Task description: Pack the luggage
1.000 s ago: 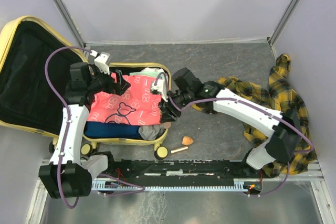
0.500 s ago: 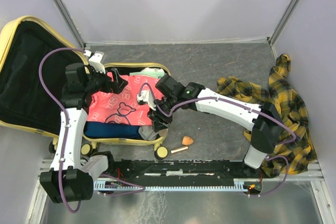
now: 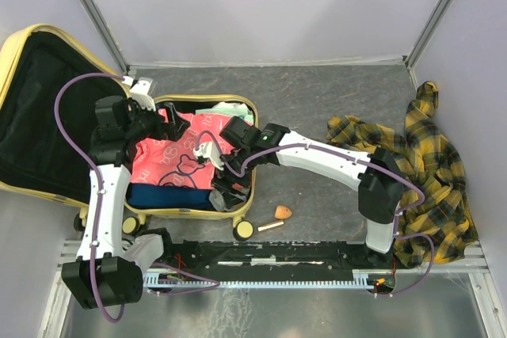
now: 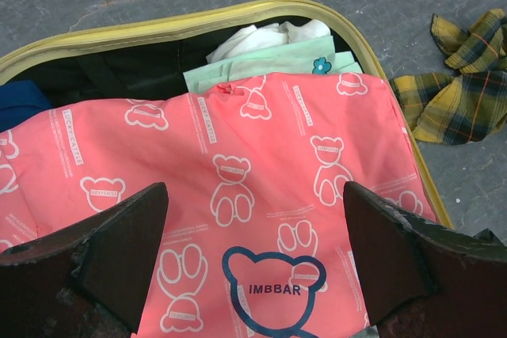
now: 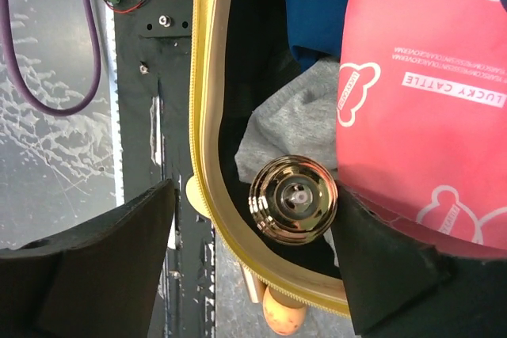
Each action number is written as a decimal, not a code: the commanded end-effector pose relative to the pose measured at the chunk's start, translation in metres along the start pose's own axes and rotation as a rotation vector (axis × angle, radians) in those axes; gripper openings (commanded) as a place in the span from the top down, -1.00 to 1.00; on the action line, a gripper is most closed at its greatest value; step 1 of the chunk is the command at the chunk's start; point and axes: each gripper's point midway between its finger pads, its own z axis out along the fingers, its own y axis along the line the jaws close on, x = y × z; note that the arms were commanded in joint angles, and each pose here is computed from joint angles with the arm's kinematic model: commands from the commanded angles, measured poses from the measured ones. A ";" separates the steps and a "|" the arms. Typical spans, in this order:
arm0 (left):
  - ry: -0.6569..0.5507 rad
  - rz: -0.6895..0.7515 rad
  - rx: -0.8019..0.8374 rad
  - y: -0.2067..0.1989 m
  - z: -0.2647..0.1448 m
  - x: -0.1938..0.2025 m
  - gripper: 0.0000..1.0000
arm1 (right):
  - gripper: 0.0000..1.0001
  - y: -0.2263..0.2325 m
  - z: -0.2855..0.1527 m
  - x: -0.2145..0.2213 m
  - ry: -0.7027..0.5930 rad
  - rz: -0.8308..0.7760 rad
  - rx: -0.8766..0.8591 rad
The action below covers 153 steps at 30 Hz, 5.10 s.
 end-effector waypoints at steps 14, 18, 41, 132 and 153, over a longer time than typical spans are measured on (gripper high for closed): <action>-0.043 -0.011 0.024 -0.002 0.002 -0.012 -0.91 | -0.21 -0.008 -0.072 0.008 -0.186 -0.030 0.144; -0.042 -0.008 0.011 0.000 0.002 -0.012 -0.91 | 0.07 -0.016 -0.060 -0.003 -0.247 -0.019 0.154; -0.047 0.036 0.003 0.000 -0.004 -0.018 -0.90 | 0.49 0.010 0.055 0.000 -0.127 -0.134 -0.029; -0.043 0.013 0.007 0.004 0.003 -0.017 -0.95 | -0.73 -0.004 -0.033 -0.055 -0.323 -0.120 0.097; -0.053 0.006 0.029 0.002 0.007 -0.025 -0.94 | -0.36 0.013 -0.038 0.139 -0.071 -0.274 0.211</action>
